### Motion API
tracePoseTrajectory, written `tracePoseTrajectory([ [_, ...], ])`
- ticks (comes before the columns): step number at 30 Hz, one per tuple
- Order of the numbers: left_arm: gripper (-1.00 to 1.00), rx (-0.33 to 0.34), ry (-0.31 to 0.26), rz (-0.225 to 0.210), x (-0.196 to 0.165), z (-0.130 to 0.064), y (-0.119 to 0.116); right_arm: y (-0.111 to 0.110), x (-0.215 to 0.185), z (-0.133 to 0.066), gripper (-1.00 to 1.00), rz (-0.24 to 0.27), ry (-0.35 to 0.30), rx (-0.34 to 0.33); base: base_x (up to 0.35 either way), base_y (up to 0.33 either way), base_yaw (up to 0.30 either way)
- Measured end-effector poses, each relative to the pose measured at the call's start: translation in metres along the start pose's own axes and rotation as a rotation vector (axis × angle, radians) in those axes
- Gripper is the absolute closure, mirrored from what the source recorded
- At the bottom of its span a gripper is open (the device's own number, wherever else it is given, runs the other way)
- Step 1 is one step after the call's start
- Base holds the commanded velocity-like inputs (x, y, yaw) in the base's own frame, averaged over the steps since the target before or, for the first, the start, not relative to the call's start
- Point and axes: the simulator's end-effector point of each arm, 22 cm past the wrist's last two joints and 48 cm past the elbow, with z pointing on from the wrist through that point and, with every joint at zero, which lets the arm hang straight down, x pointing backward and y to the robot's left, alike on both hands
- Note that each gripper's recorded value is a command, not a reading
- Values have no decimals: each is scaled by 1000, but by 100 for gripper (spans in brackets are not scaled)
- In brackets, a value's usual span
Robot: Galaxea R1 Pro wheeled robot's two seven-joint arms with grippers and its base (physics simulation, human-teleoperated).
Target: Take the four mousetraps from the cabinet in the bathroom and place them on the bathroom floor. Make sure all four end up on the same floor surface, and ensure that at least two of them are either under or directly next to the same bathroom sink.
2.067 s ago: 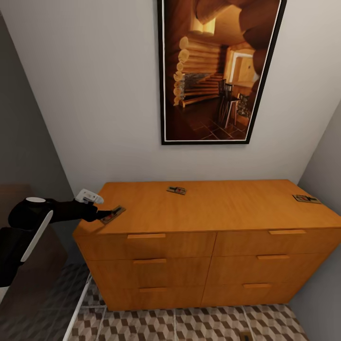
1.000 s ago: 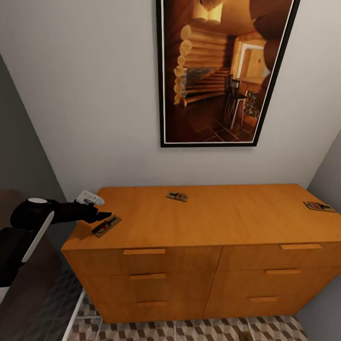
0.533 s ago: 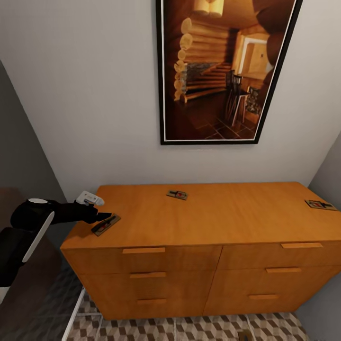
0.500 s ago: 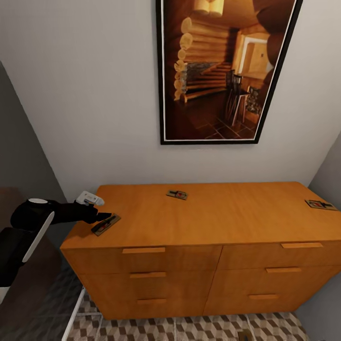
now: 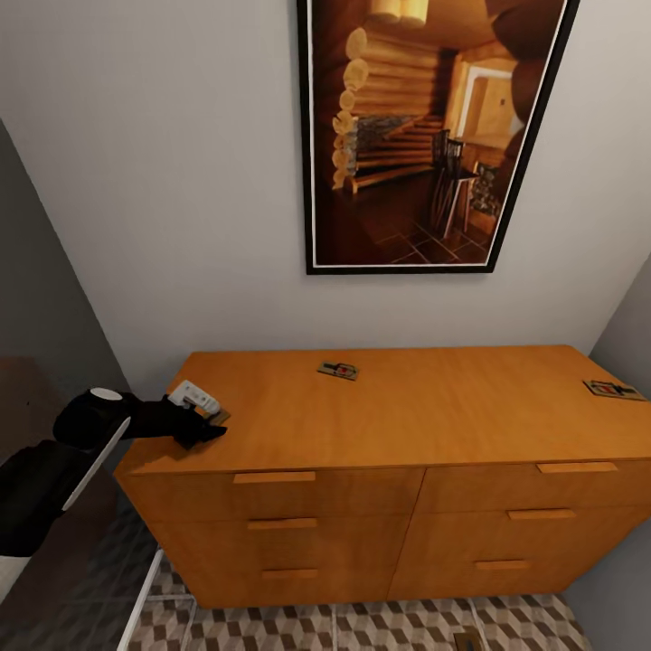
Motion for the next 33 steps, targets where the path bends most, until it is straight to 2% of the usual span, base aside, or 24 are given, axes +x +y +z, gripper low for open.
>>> tracePoseTrajectory([
  [6,-100,-27,17,19,3,1,4,0,0,0,100,0,0,0,0,0,0],
  [33,-100,-28,18,21,4,1,4,0,0,0,100,0,0,0,0,0,0],
])
